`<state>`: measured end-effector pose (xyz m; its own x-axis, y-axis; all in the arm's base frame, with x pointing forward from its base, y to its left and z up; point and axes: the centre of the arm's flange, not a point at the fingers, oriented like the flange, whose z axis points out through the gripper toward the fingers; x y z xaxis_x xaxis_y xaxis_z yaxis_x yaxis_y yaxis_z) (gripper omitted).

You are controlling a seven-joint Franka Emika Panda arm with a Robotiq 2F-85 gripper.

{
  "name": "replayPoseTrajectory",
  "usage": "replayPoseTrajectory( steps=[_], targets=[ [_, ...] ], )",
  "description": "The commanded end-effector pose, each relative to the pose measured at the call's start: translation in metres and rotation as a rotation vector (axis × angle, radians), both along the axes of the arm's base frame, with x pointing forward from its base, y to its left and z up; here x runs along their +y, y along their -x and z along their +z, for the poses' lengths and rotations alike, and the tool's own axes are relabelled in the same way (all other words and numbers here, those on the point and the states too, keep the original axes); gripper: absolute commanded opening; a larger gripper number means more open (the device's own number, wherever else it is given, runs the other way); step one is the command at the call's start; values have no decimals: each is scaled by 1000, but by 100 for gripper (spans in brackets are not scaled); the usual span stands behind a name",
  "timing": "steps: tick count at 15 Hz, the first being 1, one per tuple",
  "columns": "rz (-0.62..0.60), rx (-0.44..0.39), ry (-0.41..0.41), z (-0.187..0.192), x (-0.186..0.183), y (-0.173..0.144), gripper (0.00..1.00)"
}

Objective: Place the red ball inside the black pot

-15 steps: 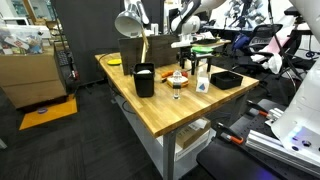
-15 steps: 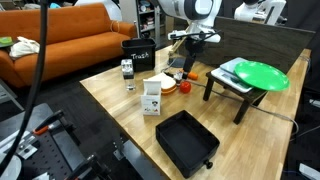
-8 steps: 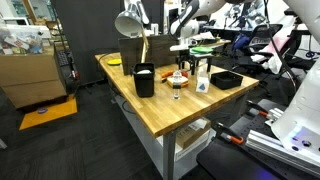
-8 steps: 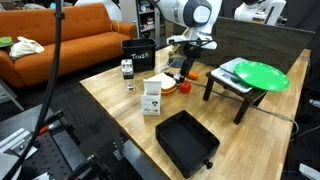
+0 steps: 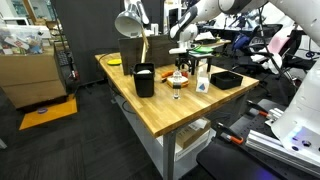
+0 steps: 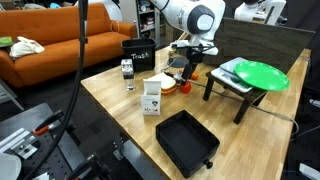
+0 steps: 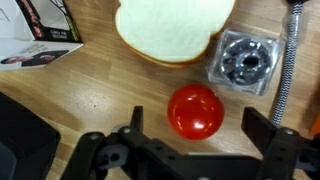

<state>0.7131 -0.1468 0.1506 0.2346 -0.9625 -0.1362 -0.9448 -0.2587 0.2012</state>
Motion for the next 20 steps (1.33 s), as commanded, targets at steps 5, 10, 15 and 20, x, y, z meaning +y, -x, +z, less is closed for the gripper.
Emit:
replayPoseTrajectory(
  steps=[5, 10, 15, 20],
  targets=[
    [-68, 34, -34, -17, -3, -13, 68],
    [-102, 36, -12, -17, -14, -7, 34],
    [-64, 0, 5, -2, -14, 3, 34],
    [-63, -57, 22, 28, -13, 15, 34]
  ],
)
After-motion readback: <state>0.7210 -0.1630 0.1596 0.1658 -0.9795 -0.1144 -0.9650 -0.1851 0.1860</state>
